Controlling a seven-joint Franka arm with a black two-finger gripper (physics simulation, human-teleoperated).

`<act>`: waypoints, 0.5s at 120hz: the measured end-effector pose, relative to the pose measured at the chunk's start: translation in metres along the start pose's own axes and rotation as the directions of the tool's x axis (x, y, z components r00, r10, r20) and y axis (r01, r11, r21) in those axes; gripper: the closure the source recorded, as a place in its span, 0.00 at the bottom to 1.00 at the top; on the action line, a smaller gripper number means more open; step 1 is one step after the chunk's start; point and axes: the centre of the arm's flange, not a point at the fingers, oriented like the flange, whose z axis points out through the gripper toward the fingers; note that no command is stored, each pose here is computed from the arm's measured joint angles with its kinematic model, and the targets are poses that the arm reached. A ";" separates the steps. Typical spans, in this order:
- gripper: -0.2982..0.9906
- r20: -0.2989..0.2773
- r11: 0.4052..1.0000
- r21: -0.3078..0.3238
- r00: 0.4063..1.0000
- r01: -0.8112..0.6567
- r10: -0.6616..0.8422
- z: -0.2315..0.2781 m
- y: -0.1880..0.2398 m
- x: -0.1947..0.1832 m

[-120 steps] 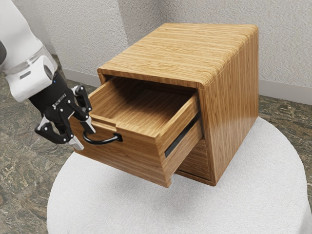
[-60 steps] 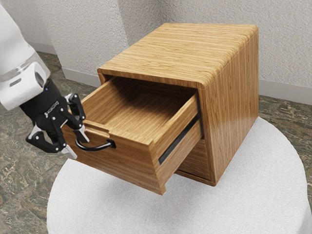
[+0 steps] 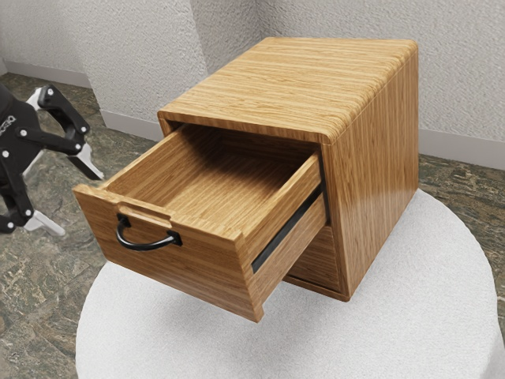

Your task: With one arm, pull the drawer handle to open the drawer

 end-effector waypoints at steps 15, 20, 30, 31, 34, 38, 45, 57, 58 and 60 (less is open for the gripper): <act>0.30 0.047 0.986 0.088 0.988 0.140 -0.144 -0.035 -0.062 -0.004; 0.29 0.077 0.965 0.111 0.966 0.238 -0.247 -0.037 -0.075 -0.023; 0.27 0.134 0.911 0.135 0.903 0.391 -0.408 -0.029 -0.092 -0.046; 0.27 0.138 0.906 0.135 0.898 0.402 -0.419 -0.027 -0.092 -0.046; 0.26 0.148 0.892 0.136 0.882 0.430 -0.448 -0.024 -0.094 -0.045; 0.26 0.163 0.876 0.140 0.862 0.462 -0.481 -0.019 -0.095 -0.041; 0.25 0.186 0.836 0.153 0.815 0.527 -0.548 -0.012 -0.099 -0.044; 0.24 0.269 0.751 0.105 0.708 0.652 -0.653 0.049 -0.137 -0.070; 0.24 0.275 0.743 0.102 0.699 0.661 -0.660 0.054 -0.140 -0.072; 0.24 0.286 0.728 0.098 0.682 0.678 -0.674 0.062 -0.144 -0.076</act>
